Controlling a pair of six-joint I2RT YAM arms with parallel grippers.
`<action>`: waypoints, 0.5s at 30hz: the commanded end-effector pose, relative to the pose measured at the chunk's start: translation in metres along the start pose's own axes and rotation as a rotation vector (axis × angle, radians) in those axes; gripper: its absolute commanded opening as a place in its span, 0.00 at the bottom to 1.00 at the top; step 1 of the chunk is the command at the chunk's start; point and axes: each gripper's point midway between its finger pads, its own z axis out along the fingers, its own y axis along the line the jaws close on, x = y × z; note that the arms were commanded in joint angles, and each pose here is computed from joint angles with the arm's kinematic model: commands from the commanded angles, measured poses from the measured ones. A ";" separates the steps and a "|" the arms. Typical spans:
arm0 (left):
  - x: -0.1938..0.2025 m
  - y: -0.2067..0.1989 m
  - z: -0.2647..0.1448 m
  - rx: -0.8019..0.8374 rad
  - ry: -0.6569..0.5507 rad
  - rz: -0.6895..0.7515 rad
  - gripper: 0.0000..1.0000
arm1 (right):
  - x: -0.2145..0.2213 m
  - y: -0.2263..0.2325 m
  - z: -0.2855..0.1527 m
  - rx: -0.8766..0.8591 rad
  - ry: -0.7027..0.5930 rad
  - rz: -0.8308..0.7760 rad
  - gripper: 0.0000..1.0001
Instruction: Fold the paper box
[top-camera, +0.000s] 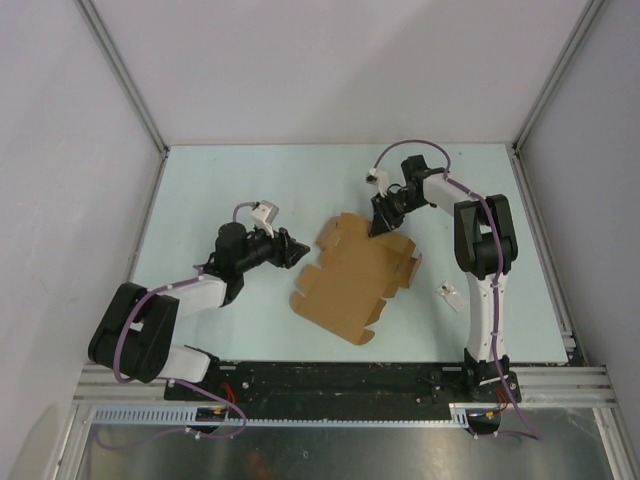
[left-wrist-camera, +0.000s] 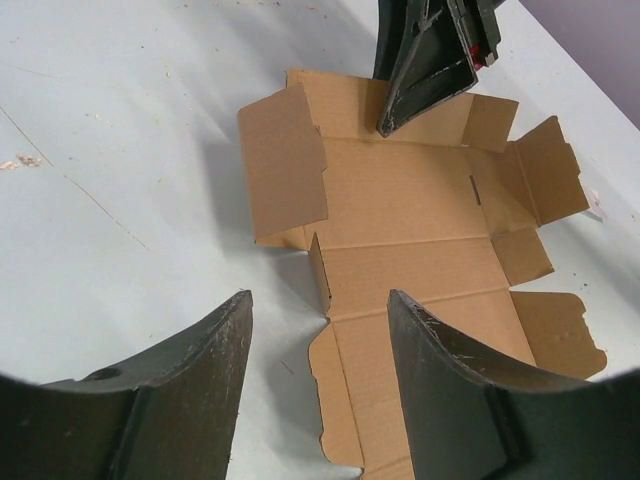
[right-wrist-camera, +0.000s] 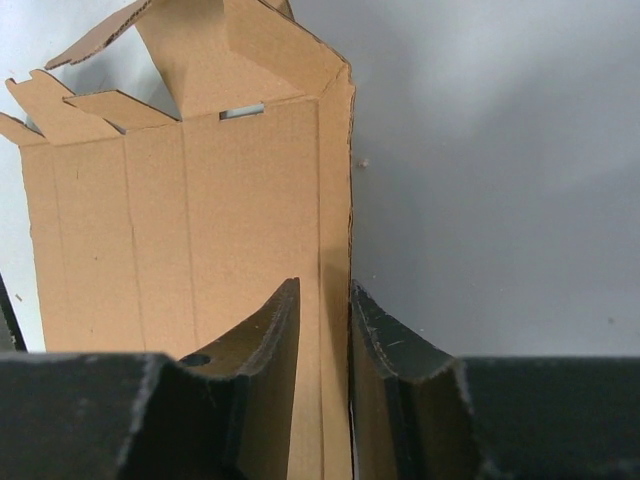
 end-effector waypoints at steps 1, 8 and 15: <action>-0.023 -0.002 -0.001 0.009 -0.056 0.044 0.62 | -0.011 0.006 -0.005 -0.001 0.000 -0.031 0.28; -0.022 -0.002 0.000 0.010 -0.053 0.041 0.62 | -0.012 0.012 -0.013 0.030 0.036 -0.055 0.08; -0.022 -0.002 -0.001 0.011 -0.053 0.038 0.62 | -0.014 0.010 -0.031 0.222 0.089 -0.142 0.00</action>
